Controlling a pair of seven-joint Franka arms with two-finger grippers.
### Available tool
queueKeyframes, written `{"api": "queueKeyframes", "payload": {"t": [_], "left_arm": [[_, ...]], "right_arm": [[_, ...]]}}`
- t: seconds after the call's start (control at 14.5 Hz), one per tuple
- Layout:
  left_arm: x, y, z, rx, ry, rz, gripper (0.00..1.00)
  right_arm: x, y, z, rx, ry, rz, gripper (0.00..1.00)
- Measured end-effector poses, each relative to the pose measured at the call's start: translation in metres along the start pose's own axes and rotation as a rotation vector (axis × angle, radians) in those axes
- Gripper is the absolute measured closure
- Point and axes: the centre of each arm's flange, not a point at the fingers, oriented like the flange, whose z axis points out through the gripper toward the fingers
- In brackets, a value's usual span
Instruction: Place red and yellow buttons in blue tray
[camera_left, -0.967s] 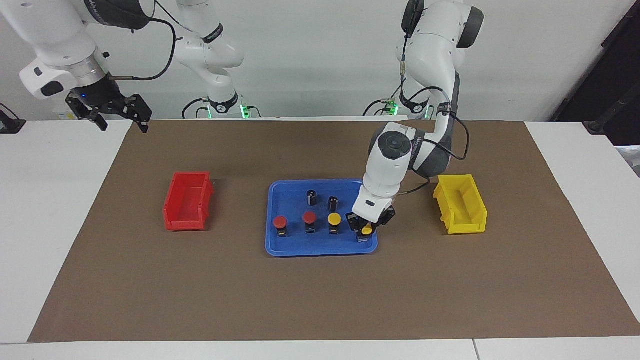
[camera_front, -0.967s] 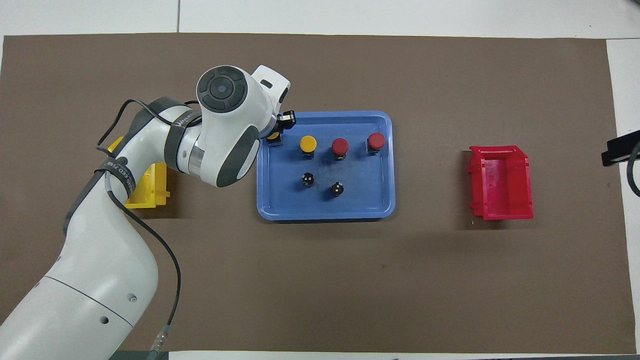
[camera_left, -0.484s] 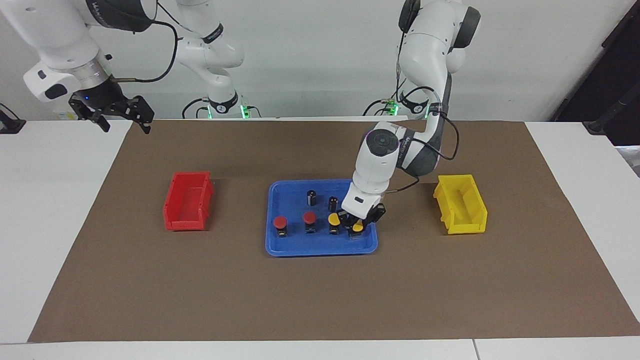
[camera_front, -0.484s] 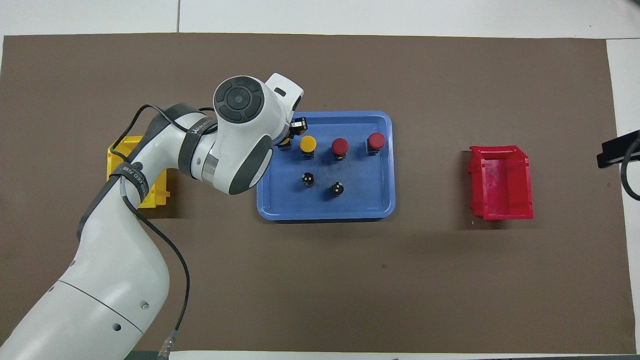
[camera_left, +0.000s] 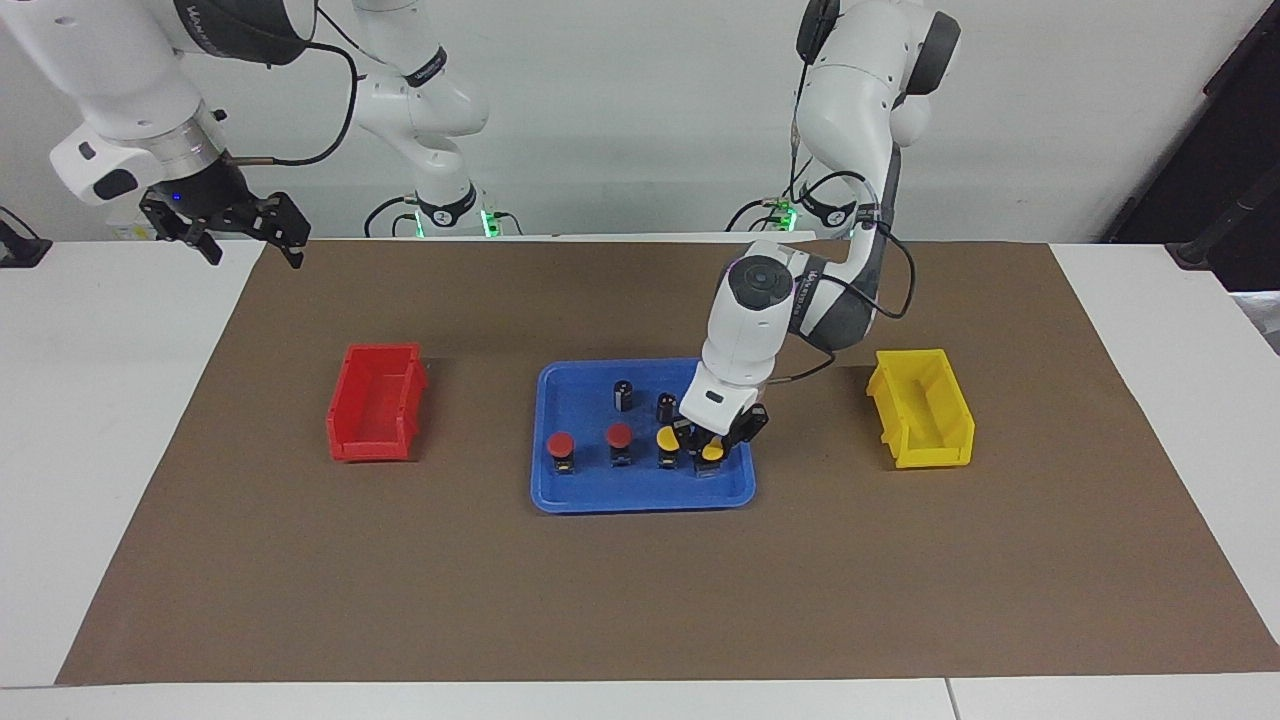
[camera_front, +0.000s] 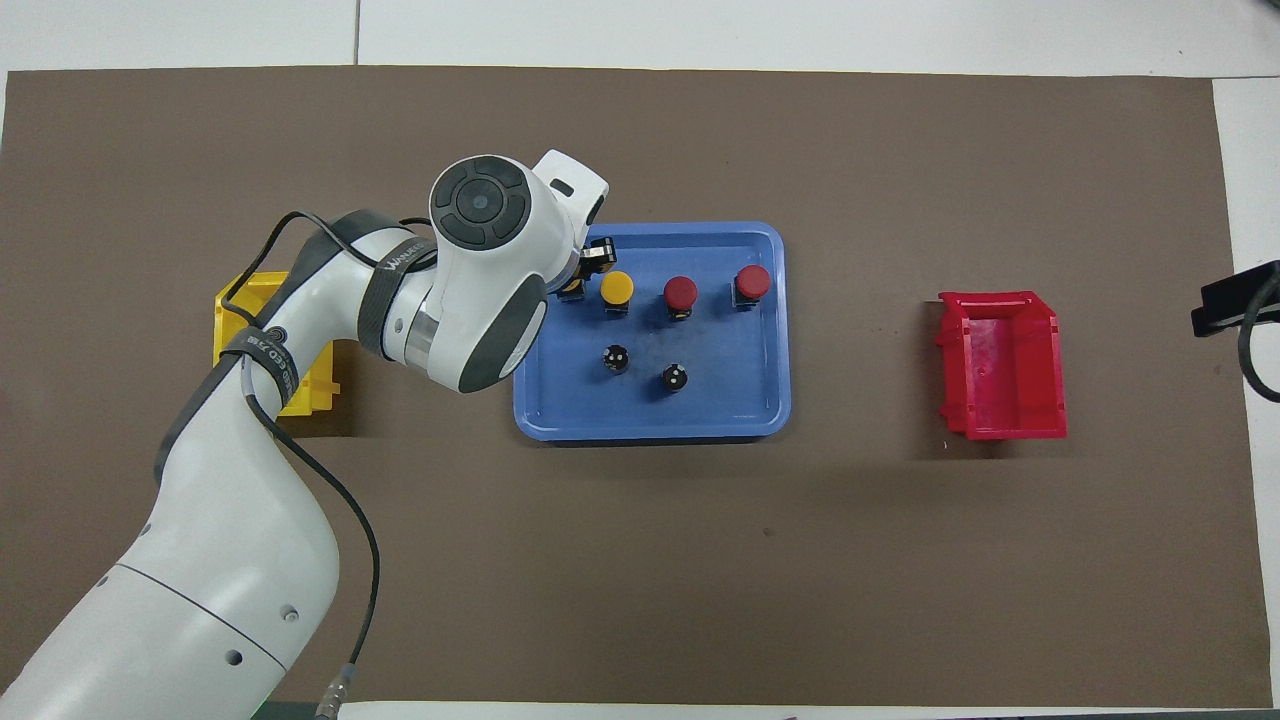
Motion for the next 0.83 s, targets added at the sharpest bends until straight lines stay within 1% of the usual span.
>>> {"api": "queueKeyframes", "payload": {"t": [0.07,0.14,0.21,0.28,0.41,0.62,0.69,0.83], "left_arm": [[0.003,-0.004,-0.001,0.005,0.005,-0.004,0.34],[0.01,-0.009,-0.008,0.012,0.015,-0.011,0.21],[0.019,-0.015,-0.024,0.021,0.022,-0.02,0.11],[0.027,-0.024,-0.05,0.028,0.027,-0.032,0.01],[0.041,-0.048,-0.12,0.031,0.043,-0.061,0.0],[0.037,-0.094,-0.224,0.034,0.061,-0.083,0.0],[0.031,-0.114,-0.251,0.048,0.047,-0.067,0.0],[0.017,-0.162,-0.293,0.089,-0.015,-0.008,0.0]], "right_arm": [[0.0,0.0,0.0,0.0,0.0,0.0,0.0],[0.0,0.0,0.0,0.0,0.0,0.0,0.0],[0.0,0.0,0.0,0.0,0.0,0.0,0.0],[0.0,0.0,0.0,0.0,0.0,0.0,0.0],[0.0,0.0,0.0,0.0,0.0,0.0,0.0],[0.0,0.0,0.0,0.0,0.0,0.0,0.0],[0.0,0.0,0.0,0.0,0.0,0.0,0.0],[0.0,0.0,0.0,0.0,0.0,0.0,0.0]]}}
